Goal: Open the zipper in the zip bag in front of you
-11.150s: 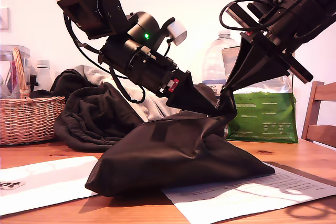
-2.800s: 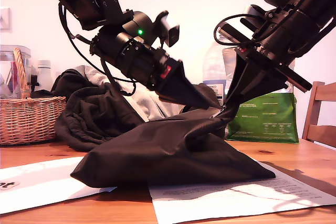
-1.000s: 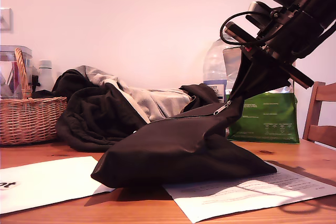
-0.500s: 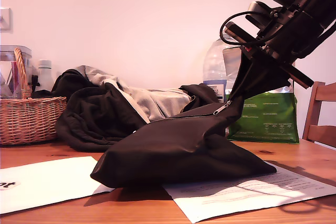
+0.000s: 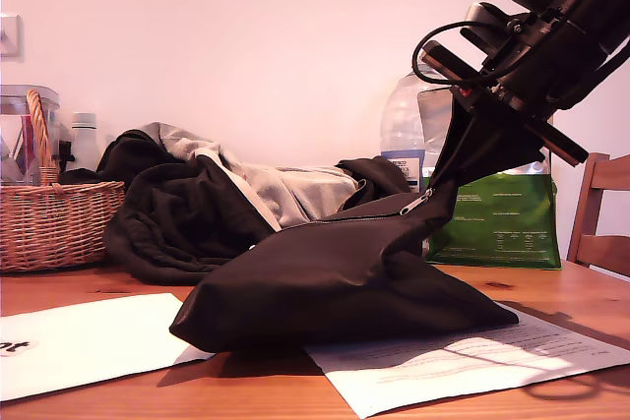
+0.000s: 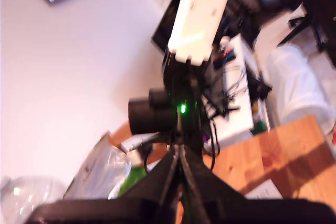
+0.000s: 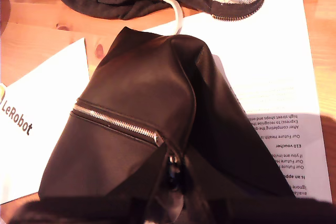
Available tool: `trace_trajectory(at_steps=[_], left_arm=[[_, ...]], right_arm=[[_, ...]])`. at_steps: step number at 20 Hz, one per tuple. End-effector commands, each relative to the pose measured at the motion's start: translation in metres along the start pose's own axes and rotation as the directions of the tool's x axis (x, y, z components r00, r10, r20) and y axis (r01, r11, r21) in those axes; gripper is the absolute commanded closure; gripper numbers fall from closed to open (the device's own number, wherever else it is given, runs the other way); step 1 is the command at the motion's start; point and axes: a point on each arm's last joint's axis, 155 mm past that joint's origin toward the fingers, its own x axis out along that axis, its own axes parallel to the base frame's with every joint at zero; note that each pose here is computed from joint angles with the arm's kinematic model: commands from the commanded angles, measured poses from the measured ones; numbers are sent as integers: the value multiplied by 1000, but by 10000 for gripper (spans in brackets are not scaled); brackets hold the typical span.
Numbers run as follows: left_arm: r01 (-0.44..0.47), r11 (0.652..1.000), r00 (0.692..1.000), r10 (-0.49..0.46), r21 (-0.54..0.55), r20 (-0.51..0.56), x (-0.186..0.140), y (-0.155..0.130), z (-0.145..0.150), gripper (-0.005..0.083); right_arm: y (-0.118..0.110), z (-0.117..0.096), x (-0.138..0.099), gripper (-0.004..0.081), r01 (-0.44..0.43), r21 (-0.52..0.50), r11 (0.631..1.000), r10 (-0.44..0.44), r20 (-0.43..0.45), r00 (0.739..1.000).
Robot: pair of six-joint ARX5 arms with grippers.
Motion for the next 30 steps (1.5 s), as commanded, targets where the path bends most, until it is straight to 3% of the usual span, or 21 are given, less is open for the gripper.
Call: trace_trajectory(at_steps=[1, 4, 7, 8, 12, 17, 25, 30], left_arm=[[6, 1000, 1000, -7, -14, -14, 5, -2, -6, 797], [50, 992, 992, -62, -120, -105, 19, -11, -38, 786], [137, 968, 972, -173, -212, -160, 48, -25, -85, 608], [156, 957, 962, -203, -244, -182, 58, -29, -104, 589], [209, 916, 938, -287, -344, -194, 97, -42, -173, 589], [172, 924, 951, -246, -340, -187, 126, -36, -231, 589], [113, 960, 981, -150, -258, -126, 135, -9, -232, 589], [135, 947, 984, -163, -292, -72, 145, -17, -239, 589]], right_arm=[[-3, 0, 2, 782, 4, 2, 1000, -4, 0, 1000], [-3, 0, 2, 783, 3, 1, 1000, -3, 0, 1000], [-3, 0, 2, 783, 3, 1, 1000, -3, 0, 1000], [-3, 0, 2, 783, 3, 1, 1000, -3, -1, 1000], [-1, -2, 2, 782, -5, 4, 1000, 5, -9, 1000], [28, -9, -1, 782, -165, 9, 986, 166, -45, 985], [33, -7, -5, 783, -218, 22, 976, 218, -43, 975], [33, -6, -5, 782, -218, 22, 976, 219, -42, 975]])
